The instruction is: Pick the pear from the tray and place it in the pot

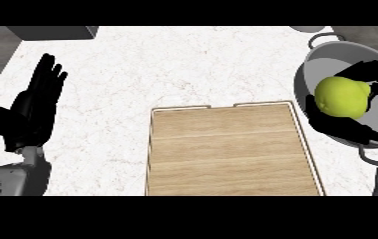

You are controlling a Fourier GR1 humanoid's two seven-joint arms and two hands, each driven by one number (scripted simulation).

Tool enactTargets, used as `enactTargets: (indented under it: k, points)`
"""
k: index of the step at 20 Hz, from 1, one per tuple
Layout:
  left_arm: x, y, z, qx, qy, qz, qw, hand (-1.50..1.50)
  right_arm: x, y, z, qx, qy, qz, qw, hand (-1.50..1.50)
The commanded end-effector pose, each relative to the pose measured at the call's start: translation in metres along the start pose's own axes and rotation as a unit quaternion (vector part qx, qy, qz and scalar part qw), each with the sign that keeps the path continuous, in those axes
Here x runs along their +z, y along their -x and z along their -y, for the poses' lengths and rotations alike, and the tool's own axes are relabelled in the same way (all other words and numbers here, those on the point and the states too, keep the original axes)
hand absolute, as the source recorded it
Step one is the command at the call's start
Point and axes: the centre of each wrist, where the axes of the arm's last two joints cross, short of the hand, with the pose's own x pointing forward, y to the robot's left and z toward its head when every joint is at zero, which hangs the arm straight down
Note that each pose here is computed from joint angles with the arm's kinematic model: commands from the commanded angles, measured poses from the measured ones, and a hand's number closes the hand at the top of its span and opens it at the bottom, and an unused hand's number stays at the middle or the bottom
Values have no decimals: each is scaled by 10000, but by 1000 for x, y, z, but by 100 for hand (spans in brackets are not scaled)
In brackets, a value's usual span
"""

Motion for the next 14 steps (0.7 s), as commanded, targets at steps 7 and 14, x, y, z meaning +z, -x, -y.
enactTargets:
  k: [7, 14]
  points:
    - [-12, -13, 13, -40, 124, 118, 9998, 0, -41, 86, 22, -487, 394, -614, 9961, 150]
    - [-4, -18, 14, -12, 188, 187, 9996, 0, -61, 142, 41, 1944, 842, -534, 9758, 150]
